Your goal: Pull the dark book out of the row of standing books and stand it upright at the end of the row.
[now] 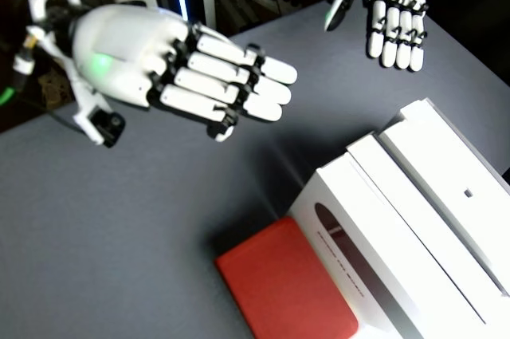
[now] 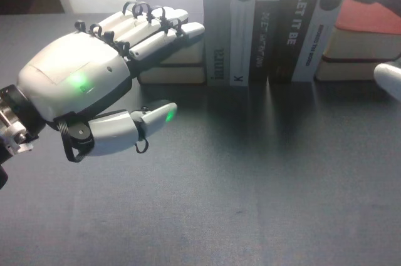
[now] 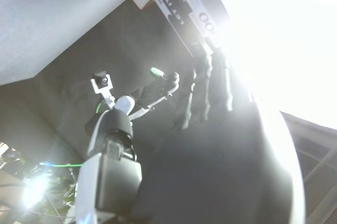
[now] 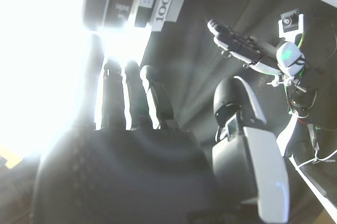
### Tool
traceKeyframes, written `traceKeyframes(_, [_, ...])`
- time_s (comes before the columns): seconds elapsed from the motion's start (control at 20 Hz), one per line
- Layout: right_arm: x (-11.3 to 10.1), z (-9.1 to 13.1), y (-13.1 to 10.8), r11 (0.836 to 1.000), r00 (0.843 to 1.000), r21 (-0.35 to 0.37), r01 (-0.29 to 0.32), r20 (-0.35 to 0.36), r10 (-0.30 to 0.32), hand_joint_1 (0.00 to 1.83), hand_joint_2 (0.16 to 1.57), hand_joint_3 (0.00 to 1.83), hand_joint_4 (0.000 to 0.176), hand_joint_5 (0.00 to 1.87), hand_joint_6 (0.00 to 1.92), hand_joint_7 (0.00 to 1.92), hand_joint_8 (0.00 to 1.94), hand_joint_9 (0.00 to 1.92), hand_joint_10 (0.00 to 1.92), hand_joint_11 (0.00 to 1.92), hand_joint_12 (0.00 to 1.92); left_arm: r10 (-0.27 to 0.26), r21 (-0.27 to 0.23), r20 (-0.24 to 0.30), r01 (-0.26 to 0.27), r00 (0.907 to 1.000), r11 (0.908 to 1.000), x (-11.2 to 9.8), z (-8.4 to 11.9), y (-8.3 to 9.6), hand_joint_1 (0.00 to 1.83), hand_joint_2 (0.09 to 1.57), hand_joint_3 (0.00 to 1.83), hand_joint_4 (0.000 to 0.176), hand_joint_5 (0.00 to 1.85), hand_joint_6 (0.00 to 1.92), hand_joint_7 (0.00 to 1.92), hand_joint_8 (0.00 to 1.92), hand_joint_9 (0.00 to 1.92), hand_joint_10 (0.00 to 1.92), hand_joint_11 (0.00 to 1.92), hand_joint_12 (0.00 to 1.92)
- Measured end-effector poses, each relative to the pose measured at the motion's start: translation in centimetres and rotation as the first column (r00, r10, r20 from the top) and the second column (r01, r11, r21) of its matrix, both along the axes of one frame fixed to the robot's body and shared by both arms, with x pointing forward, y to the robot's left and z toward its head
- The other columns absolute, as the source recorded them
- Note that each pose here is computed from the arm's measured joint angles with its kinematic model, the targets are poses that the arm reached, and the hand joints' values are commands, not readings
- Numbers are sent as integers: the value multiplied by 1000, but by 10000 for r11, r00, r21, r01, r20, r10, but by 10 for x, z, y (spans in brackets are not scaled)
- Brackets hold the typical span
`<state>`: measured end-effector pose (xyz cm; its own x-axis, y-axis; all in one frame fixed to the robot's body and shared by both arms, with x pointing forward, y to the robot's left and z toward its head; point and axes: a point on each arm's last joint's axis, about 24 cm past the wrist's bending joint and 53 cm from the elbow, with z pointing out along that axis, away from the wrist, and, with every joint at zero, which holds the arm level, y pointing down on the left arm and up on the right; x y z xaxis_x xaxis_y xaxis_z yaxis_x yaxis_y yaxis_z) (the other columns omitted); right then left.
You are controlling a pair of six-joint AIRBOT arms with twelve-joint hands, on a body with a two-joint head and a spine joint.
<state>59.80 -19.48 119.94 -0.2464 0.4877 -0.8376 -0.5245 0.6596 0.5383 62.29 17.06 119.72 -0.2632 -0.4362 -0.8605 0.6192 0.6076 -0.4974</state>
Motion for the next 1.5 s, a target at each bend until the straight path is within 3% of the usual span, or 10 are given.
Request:
traceKeyframes(0.1, [1,0,-1,10000,10000,56,52,9,-52,294,1360,3,0,54,205,38,2,0,73,0,478,7,20,-17,-7,10000,10000,0,-1,0,266,1411,4,35,95,25,36,6,35,18,0,276])
traceKeyframes(0.2, [1,1,-1,10000,10000,78,43,39,-43,314,1374,2,0,55,130,5,0,0,4,0,36,14,8,-15,-14,10000,10000,0,0,0,260,1409,1,25,113,16,46,3,46,17,0,307])
traceKeyframes(0.4, [2,2,-2,10000,9999,49,55,85,-55,313,1375,1,0,74,131,20,6,12,7,4,7,-14,-66,73,15,10000,10000,0,2,0,202,1423,3,28,108,6,38,0,23,4,0,247])
traceKeyframes(0.55, [4,7,-3,9999,9996,103,57,289,-60,296,1364,0,0,1,421,13,4,1,3,0,1200,-22,-92,95,23,10000,10000,-1,3,0,279,1425,0,49,84,1,3,0,0,0,0,92])
traceKeyframes(0.6, [6,12,-4,9998,9991,185,89,415,-97,336,1358,0,0,0,375,2,0,0,0,0,1127,-19,-95,94,20,10000,10000,-1,3,0,331,1418,0,47,86,2,5,2,0,0,0,89])
traceKeyframes(0.7, [10,26,-7,9989,9964,436,162,823,-198,482,1395,5,0,23,248,0,0,0,0,0,18,-31,-109,115,32,9999,9999,-1,3,0,338,1409,1,72,60,2,0,0,0,0,0,15])
traceKeyframes(0.85, [19,39,-5,9971,9928,746,167,1170,-254,442,1417,11,0,79,267,0,0,0,0,0,0,-8,-126,103,10,9999,9999,-1,3,1,287,1413,2,60,66,6,0,0,0,0,0,0])
traceKeyframes(0.95, [26,52,-3,9964,9862,814,246,1613,-375,134,1427,5,0,51,394,0,0,0,0,0,0,-46,-141,79,47,10000,9999,-2,3,-1,242,1414,3,57,73,7,0,0,0,0,6,3])
traceKeyframes(1.2, [54,69,14,9970,9745,560,542,2147,-651,38,1391,0,0,112,554,0,0,0,0,0,0,-37,-60,-47,37,10000,10000,-3,-2,0,263,1417,1,32,117,11,1,0,10,4,6,3])
traceKeyframes(1.5, [84,62,30,9933,9768,-529,1030,1938,-910,0,1342,0,0,222,349,0,0,0,0,0,0,-46,-66,-37,45,10000,10000,-4,-3,1,261,1419,0,52,92,7,0,0,0,0,0,0])
